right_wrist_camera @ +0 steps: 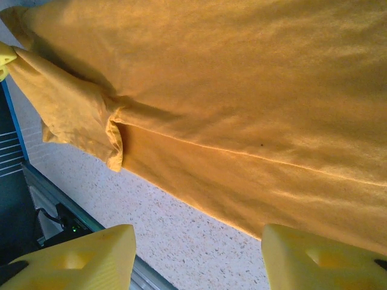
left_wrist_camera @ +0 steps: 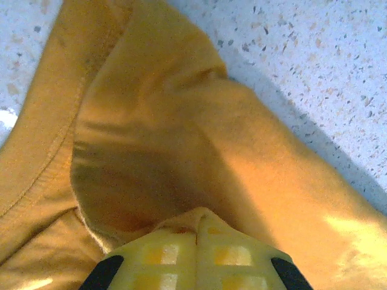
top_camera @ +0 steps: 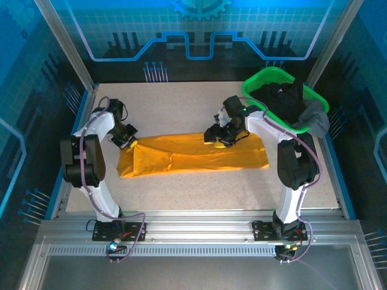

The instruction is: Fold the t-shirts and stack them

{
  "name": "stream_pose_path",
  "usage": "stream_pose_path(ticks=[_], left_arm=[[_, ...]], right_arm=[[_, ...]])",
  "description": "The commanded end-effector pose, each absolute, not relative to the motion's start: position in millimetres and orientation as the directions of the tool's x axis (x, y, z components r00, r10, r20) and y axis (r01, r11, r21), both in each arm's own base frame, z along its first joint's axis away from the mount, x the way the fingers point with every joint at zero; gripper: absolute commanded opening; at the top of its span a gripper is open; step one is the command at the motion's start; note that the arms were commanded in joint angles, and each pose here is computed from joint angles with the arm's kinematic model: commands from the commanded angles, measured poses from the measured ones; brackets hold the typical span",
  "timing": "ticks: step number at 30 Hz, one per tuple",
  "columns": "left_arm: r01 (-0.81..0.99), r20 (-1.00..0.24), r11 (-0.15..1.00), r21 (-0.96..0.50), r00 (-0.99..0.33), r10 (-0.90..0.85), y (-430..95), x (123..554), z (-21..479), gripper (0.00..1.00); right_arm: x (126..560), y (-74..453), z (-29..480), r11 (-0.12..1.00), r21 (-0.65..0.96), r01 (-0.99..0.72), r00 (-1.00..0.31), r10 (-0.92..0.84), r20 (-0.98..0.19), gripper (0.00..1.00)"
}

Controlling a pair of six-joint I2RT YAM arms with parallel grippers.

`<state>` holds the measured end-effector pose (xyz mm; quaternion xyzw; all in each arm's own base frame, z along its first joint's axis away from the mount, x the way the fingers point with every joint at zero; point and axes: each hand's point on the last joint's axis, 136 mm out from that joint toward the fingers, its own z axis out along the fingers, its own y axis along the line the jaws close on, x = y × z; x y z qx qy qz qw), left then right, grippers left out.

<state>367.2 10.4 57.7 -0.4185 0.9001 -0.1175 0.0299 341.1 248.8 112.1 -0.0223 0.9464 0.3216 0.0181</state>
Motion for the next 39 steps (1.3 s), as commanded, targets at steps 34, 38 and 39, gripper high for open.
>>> stream_pose_path(ticks=[34,38,39], left_arm=[[-0.738,-0.100,0.608,-0.292,-0.608,-0.787,-32.1,344.2,99.2,0.21],[-0.818,0.056,0.483,-0.313,-0.524,-0.850,-67.8,345.1,65.2,0.19],[-0.831,0.082,0.456,-0.318,-0.504,-0.860,-72.0,348.5,58.7,0.18]], right_arm=[[375.5,127.1,81.7,0.921,0.375,0.101,-0.989,0.135,-0.065,0.37],[382.5,101.7,57.3,0.965,0.229,0.125,-0.990,0.136,-0.030,0.28],[382.7,96.6,50.6,0.973,0.194,0.125,-0.991,0.131,-0.018,0.27]])
